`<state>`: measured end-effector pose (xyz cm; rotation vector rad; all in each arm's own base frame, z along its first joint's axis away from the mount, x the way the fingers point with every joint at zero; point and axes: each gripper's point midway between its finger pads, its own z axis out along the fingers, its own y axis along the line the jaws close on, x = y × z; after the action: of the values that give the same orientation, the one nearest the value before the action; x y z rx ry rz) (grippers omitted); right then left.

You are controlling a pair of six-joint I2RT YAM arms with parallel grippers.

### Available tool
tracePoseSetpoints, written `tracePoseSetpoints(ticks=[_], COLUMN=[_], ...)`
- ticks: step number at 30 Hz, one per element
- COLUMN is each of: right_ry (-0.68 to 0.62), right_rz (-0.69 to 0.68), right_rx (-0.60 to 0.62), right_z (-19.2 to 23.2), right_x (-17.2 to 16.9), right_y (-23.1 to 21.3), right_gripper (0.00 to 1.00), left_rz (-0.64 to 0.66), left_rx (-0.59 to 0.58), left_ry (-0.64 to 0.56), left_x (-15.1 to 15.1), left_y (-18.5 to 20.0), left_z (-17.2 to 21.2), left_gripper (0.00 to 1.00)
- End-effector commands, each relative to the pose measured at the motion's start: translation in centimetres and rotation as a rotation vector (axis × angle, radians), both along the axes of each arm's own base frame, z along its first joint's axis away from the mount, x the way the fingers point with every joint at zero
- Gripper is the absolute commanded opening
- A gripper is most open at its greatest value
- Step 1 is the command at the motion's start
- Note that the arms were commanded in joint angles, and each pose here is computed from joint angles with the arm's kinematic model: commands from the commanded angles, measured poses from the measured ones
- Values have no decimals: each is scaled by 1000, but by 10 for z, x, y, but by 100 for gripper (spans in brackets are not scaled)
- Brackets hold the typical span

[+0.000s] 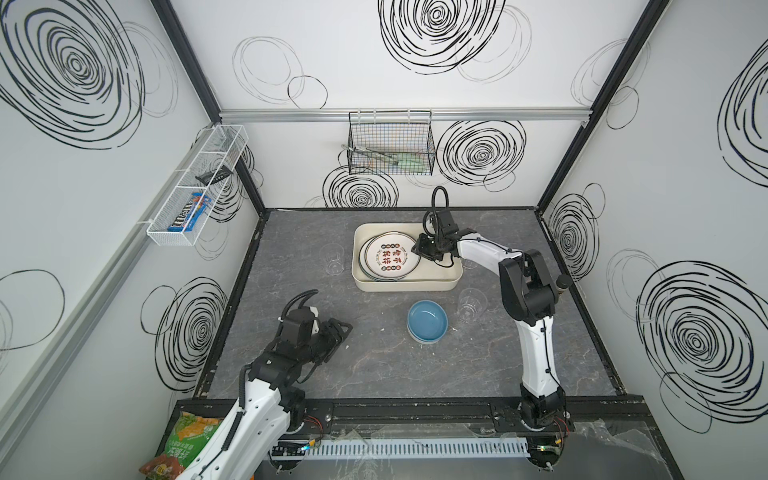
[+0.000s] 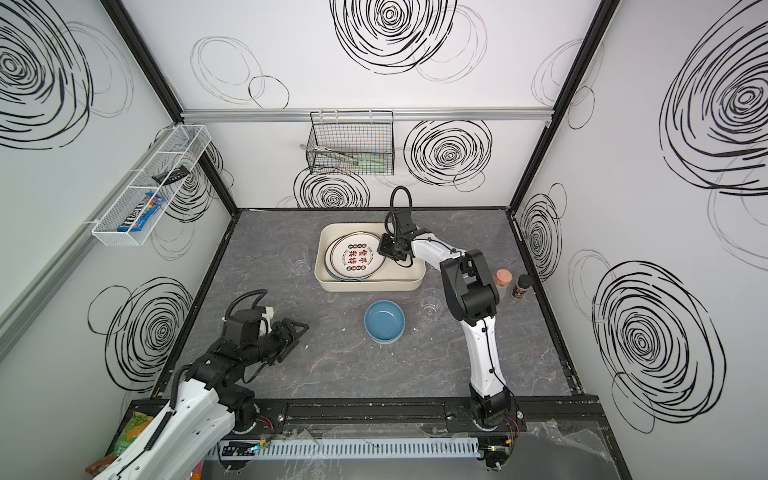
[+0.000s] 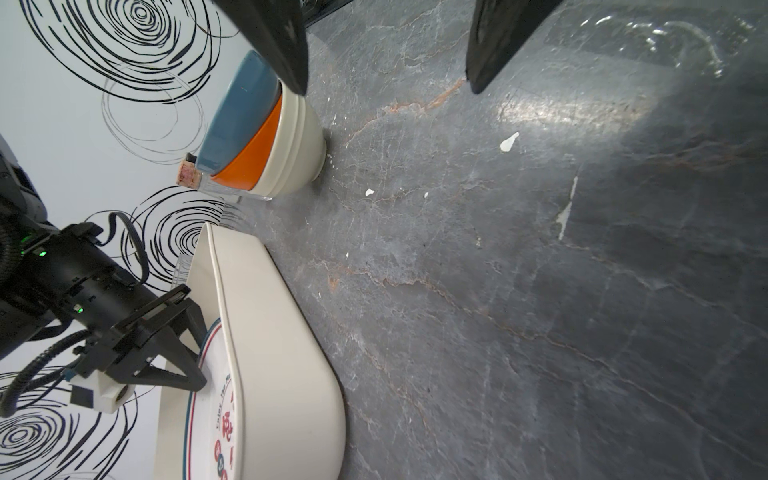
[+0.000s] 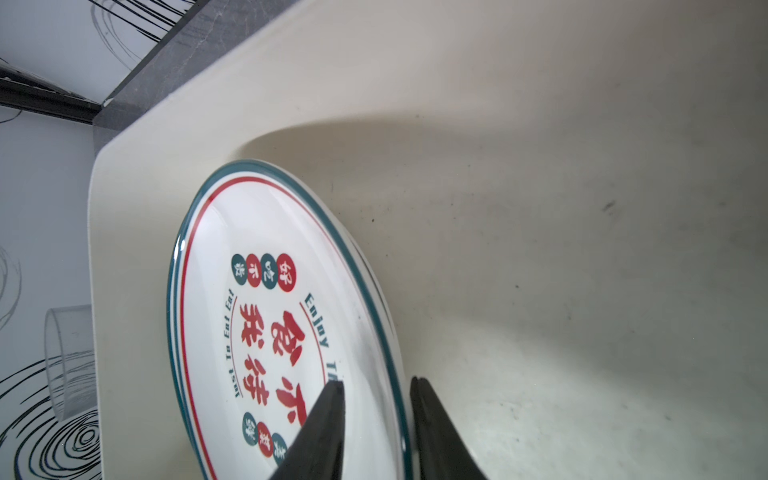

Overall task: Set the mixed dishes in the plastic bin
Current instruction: 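Lower the red-lettered plate onto the bin plates and open the right gripper, then move both grippers toward the stacked blue, orange and cream bowls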

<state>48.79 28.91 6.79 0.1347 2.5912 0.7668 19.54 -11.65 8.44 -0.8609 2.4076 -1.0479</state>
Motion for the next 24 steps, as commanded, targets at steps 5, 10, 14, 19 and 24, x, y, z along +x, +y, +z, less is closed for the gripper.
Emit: tracePoseSetpoints(ticks=[5, 10, 14, 19, 24], right_ry=[-34, -45, -38, -37, -60], right_rz=[20, 36, 50, 55, 49], right_rx=[-56, -70, -75, -95, -122], right_z=[7, 10, 9, 9, 20], right_x=[1, -1, -2, -3, -4], right_y=[8, 14, 17, 15, 8], right_gripper=[38, 44, 47, 52, 53], left_rz=[12, 14, 15, 16, 11], left_rx=[-6, -7, -8, -6, 1], left_ry=[-20, -20, -22, -30, -43], left_x=[3, 3, 3, 4, 6], left_y=[1, 1, 1, 2, 2], left_z=[1, 1, 2, 4, 8], left_gripper=[64, 64, 64, 64, 65])
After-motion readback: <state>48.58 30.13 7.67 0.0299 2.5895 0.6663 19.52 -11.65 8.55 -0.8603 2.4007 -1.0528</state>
